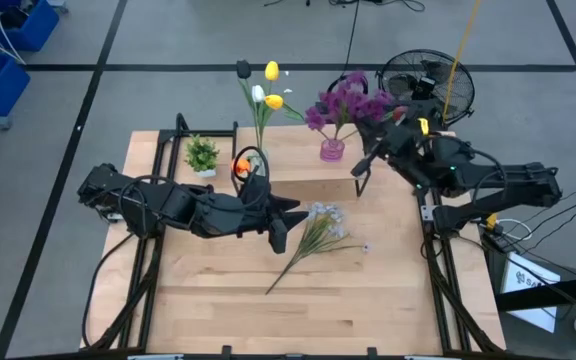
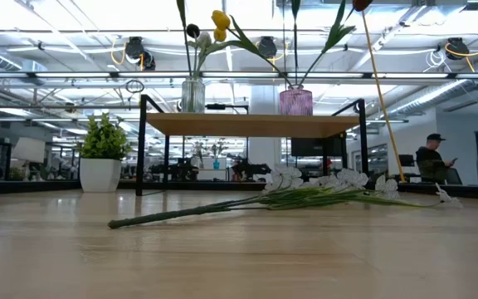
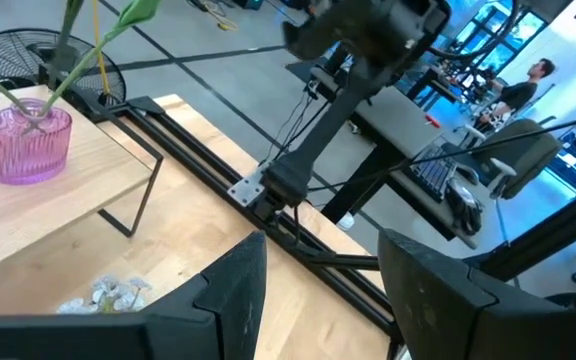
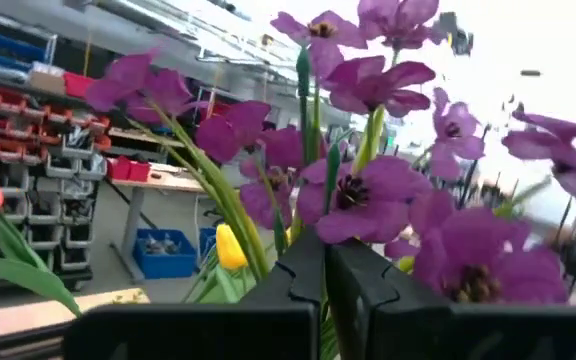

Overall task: Pick and place flowers into a vace then onto a shelf
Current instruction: Put the purple orchid into the purple vase

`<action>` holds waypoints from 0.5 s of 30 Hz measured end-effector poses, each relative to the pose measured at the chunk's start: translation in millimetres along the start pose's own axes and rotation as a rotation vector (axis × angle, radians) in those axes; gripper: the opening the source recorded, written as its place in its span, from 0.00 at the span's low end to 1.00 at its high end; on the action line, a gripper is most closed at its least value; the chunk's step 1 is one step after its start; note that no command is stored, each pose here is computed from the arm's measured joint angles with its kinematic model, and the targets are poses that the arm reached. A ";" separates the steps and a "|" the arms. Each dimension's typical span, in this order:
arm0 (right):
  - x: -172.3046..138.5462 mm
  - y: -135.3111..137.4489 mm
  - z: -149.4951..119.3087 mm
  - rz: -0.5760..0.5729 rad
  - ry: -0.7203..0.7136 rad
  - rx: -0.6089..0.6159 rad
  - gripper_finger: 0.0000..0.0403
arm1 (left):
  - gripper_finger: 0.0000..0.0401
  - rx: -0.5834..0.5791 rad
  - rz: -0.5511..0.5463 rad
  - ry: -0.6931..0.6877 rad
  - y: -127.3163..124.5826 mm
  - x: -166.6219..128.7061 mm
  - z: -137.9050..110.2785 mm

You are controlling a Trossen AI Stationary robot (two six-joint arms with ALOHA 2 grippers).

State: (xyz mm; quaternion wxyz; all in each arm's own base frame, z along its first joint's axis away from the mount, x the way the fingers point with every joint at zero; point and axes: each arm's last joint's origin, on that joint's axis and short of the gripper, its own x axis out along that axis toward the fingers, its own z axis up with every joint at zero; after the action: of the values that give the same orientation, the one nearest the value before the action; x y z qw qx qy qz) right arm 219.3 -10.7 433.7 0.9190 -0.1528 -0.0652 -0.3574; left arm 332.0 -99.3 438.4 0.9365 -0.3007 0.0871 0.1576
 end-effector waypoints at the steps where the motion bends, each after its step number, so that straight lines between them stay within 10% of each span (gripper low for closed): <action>1: 1.9 0.4 -2.0 -0.004 0.010 0.019 0.00 | 0.49 0.000 -0.001 0.000 -0.2 -0.1 -0.2; 15: 23.9 -0.4 -23.5 -0.073 0.098 0.061 0.00 | 0.49 0.007 -0.025 0.020 -4.7 -3.5 -4.5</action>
State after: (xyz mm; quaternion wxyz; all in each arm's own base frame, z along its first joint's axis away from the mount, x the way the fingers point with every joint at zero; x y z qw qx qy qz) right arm 236.9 -33.9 417.1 0.9117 -0.1043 -0.0366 -0.3957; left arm 330.1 -106.4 438.3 0.9386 -0.3000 0.0930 0.1427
